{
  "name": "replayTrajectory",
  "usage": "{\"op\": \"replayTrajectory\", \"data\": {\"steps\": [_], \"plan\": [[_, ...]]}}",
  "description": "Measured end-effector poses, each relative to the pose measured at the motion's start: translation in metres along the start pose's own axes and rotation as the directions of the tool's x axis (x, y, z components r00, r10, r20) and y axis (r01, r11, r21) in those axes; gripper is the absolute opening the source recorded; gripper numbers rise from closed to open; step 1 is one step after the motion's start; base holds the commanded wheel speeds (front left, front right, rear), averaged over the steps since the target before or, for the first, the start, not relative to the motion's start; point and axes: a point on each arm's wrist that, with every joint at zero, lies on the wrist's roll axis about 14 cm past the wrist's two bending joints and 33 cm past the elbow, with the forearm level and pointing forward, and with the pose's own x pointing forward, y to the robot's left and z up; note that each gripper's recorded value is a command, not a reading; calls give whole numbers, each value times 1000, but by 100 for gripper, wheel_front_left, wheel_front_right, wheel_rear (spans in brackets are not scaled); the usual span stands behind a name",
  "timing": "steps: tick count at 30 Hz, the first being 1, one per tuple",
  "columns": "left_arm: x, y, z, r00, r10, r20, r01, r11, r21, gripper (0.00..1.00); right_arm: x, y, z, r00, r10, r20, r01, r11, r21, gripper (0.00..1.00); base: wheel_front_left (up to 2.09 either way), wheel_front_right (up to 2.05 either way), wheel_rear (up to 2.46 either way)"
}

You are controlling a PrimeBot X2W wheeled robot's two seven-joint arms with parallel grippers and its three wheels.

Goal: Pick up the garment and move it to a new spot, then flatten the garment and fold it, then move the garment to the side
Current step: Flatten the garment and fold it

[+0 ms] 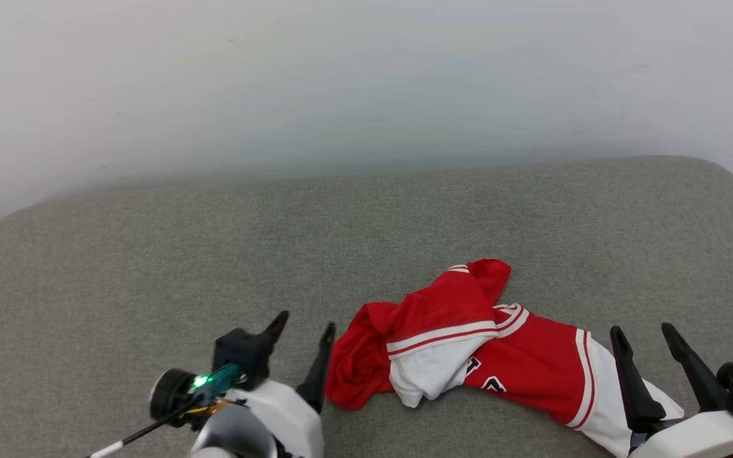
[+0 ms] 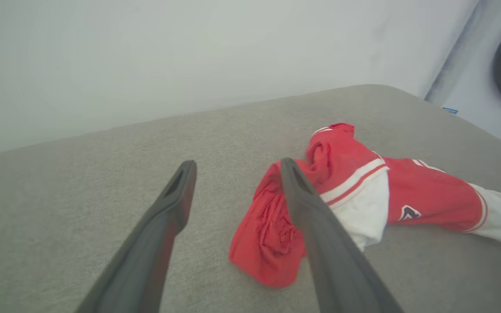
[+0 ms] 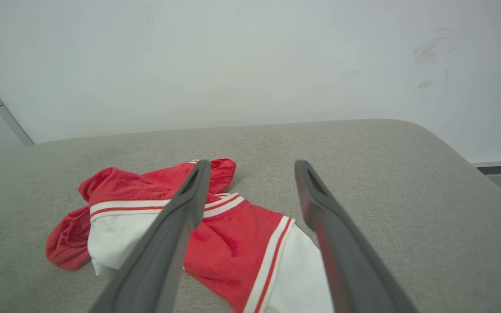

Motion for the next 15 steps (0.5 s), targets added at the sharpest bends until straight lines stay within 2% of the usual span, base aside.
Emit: {"op": "replayTrajectory", "data": {"steps": [4, 8, 15], "plan": [[17, -41, -3, 985, -158, -68, 159, 987, 9, 100, 0, 1, 0, 1000, -1, -4, 1, 1000, 0, 100, 0, 0, 0], [28, -79, -12, 946, -289, -146, 293, 956, 8, 100, 0, -2, -3, 1000, -11, -19, 11, 1000, 1, 100, 0, 0, 0], [40, -119, -39, 853, -421, -310, 447, 894, 15, 100, -2, -11, -7, 998, -43, -38, 43, 999, 2, 100, 0, 0, 0]]}}
